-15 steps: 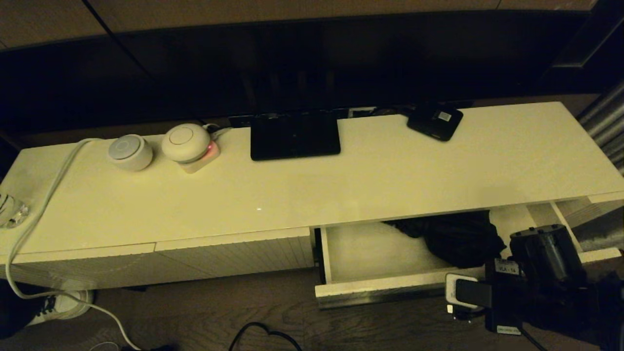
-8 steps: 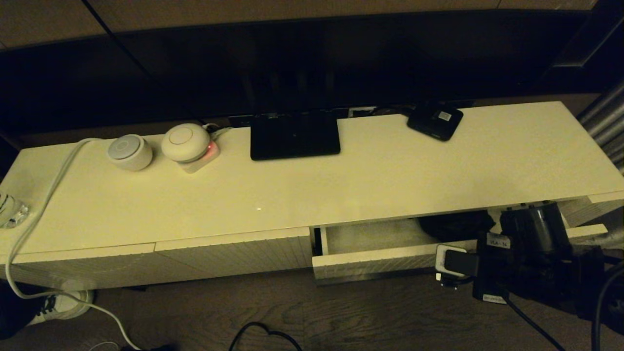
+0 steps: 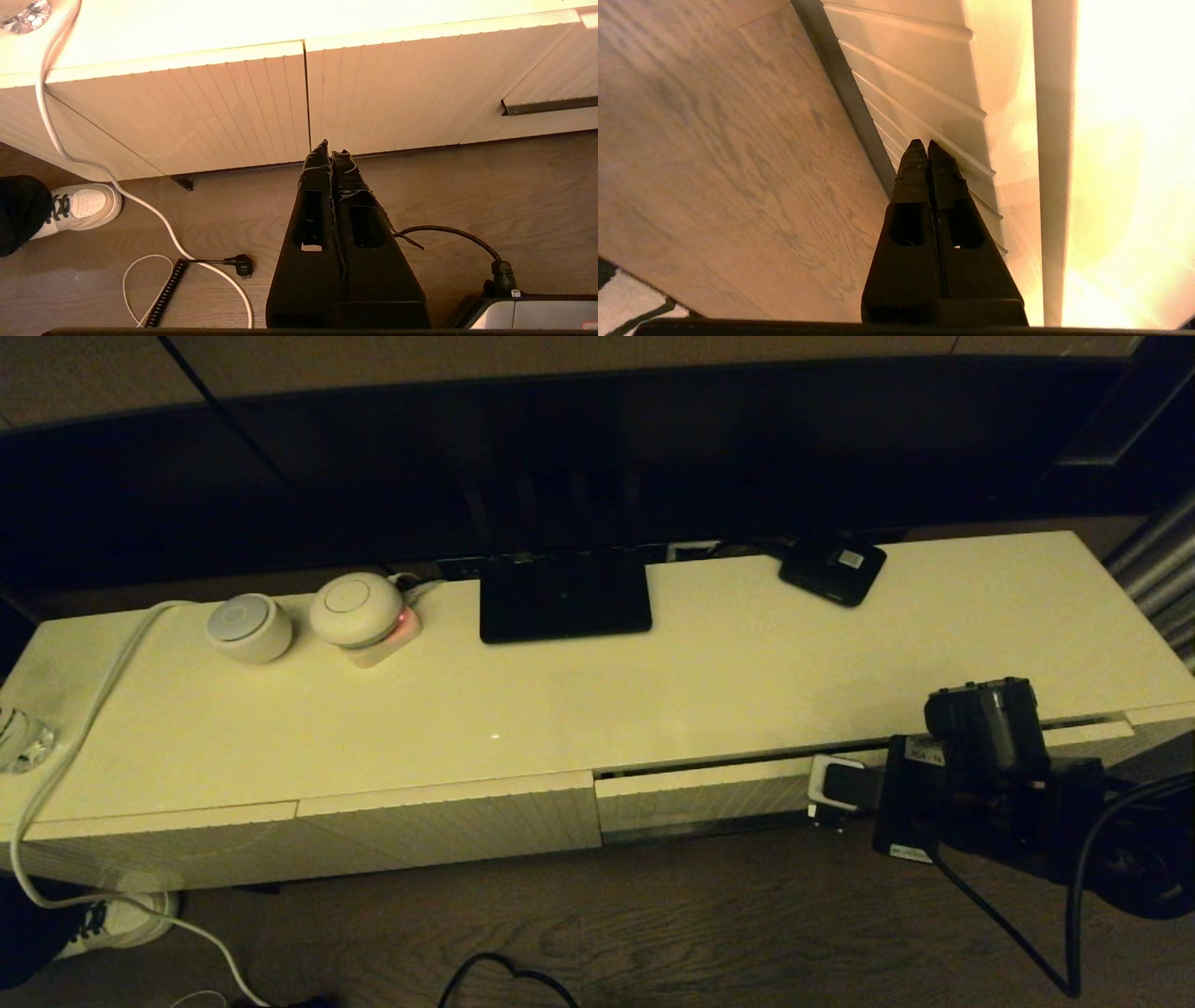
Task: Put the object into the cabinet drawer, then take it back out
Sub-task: Close the drawer, then open the drawer
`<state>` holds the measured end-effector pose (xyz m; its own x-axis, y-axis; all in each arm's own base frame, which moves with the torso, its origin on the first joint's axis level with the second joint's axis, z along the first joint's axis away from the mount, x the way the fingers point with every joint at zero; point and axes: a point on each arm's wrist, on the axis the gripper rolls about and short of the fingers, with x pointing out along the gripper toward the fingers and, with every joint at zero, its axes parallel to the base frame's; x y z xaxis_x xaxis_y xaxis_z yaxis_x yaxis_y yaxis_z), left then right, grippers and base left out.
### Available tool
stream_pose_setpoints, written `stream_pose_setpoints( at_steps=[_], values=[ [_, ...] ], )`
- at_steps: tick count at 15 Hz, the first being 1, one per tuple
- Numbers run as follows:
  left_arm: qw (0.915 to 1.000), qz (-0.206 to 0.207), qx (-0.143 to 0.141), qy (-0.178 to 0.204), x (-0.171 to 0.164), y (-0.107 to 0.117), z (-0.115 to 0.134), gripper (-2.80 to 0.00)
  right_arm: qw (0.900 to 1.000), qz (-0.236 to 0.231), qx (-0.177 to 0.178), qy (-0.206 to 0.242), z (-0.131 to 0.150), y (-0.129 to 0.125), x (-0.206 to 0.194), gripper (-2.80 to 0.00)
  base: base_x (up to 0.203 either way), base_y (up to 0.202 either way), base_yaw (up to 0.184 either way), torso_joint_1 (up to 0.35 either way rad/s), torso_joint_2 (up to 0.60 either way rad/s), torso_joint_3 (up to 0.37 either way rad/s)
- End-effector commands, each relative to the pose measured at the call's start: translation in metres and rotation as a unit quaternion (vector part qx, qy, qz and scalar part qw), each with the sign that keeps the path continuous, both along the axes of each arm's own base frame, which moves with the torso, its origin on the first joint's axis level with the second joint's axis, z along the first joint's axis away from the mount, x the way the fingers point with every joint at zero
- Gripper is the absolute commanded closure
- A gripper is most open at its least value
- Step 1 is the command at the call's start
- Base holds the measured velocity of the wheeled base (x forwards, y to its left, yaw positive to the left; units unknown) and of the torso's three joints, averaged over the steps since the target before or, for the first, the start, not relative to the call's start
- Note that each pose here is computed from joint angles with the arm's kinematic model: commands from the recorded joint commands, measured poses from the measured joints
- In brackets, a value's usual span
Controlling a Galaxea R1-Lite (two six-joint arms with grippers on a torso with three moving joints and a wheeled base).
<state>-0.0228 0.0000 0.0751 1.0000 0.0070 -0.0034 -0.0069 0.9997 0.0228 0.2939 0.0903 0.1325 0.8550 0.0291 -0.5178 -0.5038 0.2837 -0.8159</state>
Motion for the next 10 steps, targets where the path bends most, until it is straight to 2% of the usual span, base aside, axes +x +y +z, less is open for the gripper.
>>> stream_pose_setpoints(
  at_steps=[1,3,5,7,10],
  values=[
    [1.0,0.0,0.0,0.001,0.0,0.0,-0.001,0.0,1.0,-0.016,0.006,-0.006,0.002,0.001,0.004,0.0,0.0,0.0,0.0,0.0,0.0,0.0],
    [1.0,0.0,0.0,0.001,0.0,0.0,-0.001,0.0,1.0,-0.023,0.004,-0.013,0.009,-0.001,-0.004,0.0,0.0,0.0,0.0,0.0,0.0,0.0],
    [1.0,0.0,0.0,0.001,0.0,0.0,-0.001,0.0,1.0,-0.025,-0.004,0.006,0.016,-0.006,-0.021,0.0,0.0,0.0,0.0,0.0,0.0,0.0],
    [1.0,0.0,0.0,0.001,0.0,0.0,-0.001,0.0,1.0,-0.023,-0.008,0.019,0.029,-0.013,-0.042,0.0,0.0,0.0,0.0,0.0,0.0,0.0],
    [1.0,0.0,0.0,0.001,0.0,0.0,-0.001,0.0,1.0,-0.012,-0.002,0.011,0.054,-0.023,-0.085,0.0,0.0,0.0,0.0,0.0,0.0,0.0]
  ],
)
